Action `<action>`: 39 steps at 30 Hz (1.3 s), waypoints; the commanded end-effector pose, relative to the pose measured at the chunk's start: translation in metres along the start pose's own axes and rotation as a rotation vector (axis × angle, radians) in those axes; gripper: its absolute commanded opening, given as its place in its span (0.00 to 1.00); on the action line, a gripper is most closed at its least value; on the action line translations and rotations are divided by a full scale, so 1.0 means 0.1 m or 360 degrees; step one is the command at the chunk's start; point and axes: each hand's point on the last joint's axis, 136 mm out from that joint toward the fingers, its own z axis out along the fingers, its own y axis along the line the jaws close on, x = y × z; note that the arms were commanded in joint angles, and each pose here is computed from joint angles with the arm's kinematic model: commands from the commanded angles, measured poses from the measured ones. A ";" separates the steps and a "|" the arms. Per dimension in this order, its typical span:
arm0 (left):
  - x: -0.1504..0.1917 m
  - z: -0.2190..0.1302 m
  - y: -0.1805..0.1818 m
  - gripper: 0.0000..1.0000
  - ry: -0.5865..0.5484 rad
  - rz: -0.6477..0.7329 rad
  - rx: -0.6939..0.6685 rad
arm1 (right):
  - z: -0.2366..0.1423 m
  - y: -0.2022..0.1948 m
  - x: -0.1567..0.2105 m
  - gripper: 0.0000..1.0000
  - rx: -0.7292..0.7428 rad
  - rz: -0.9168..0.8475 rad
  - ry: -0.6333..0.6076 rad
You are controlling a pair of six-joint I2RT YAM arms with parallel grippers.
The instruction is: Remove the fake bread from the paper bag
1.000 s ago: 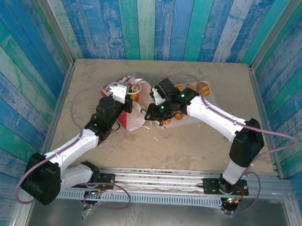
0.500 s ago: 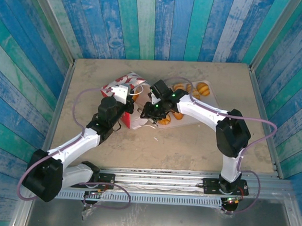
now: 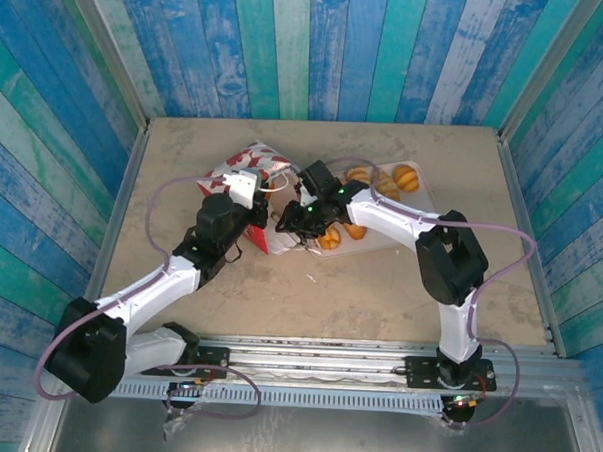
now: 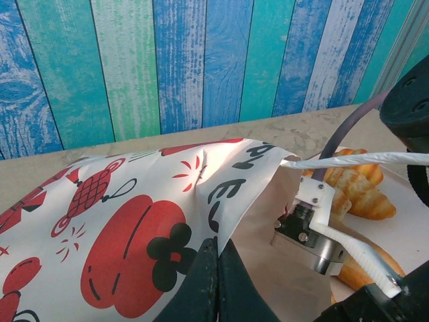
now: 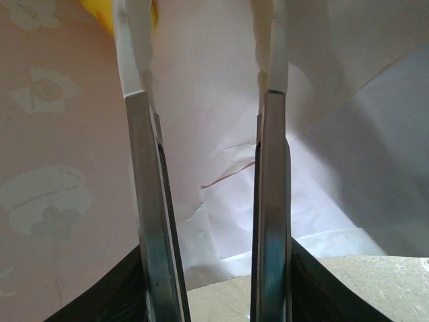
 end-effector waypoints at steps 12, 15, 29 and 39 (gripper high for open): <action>-0.09 0.06 -0.12 0.00 -0.0020 -0.0004 0.0098 | 0.09 0.24 -0.21 0.52 -0.0102 -0.0061 -0.0063; -0.08 0.08 -0.13 0.00 -0.0010 0.0000 0.0105 | 0.12 0.32 -0.25 0.53 -0.0144 -0.0096 -0.0055; -0.09 0.04 -0.04 0.00 -0.0024 0.0000 0.0029 | 0.14 0.34 -0.25 0.27 -0.0126 -0.0143 -0.0038; -0.10 0.01 0.13 0.00 -0.0046 0.0001 -0.0128 | -0.30 0.36 -0.06 0.09 -0.0106 -0.0180 -0.0130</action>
